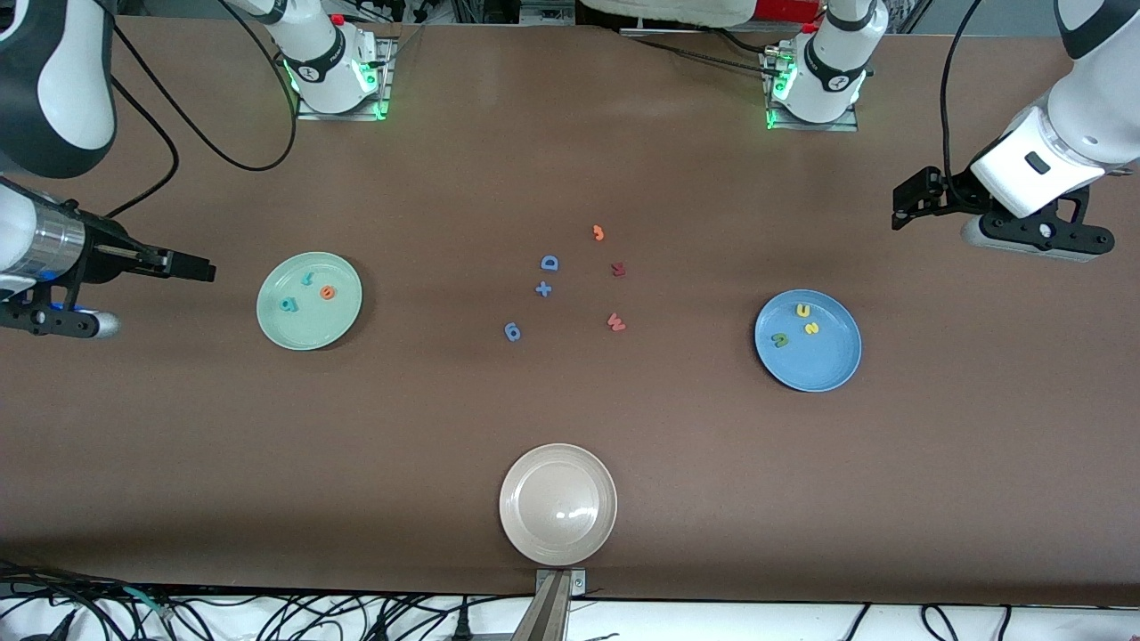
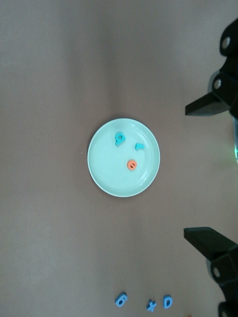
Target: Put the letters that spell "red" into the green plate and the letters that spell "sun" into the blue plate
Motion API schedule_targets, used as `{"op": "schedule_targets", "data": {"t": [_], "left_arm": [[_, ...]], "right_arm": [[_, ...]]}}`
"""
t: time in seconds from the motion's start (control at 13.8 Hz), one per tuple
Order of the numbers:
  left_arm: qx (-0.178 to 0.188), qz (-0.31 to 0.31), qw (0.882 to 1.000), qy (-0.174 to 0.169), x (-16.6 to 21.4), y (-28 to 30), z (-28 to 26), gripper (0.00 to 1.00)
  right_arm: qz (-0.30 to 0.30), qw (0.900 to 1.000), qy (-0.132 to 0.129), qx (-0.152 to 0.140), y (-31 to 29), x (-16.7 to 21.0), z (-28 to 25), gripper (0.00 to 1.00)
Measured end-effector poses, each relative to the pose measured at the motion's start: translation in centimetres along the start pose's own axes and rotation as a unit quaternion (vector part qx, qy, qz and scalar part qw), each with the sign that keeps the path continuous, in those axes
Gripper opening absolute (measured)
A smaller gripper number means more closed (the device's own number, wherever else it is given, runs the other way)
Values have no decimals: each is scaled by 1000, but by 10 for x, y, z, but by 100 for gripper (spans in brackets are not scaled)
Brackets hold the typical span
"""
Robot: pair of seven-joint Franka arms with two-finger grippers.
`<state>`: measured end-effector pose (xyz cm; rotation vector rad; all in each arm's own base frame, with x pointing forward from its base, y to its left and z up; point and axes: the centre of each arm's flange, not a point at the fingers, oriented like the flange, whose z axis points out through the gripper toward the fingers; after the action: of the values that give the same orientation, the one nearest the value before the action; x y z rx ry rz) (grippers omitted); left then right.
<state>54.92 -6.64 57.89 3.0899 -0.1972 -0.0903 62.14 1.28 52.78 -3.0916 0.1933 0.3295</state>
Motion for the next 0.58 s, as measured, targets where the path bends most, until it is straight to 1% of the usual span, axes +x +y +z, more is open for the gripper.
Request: {"op": "schedule_targets", "data": {"t": [0.14,0.29,0.43,0.58], "left_arm": [[0,0,1000,0,0,0,0,100],[0,0,1000,0,0,0,0,100],[0,0,1000,-1,0,0,0,100],[0,0,1000,-1,0,0,0,100]], "right_arm": [[-7,1000,12,7,8,-2,-9,100],[-6,1000,25,5,16,-1,-12,100],[-7,999,39,6,16,0,-6,100],[-10,999,42,6,12,-1,6,100]]}}
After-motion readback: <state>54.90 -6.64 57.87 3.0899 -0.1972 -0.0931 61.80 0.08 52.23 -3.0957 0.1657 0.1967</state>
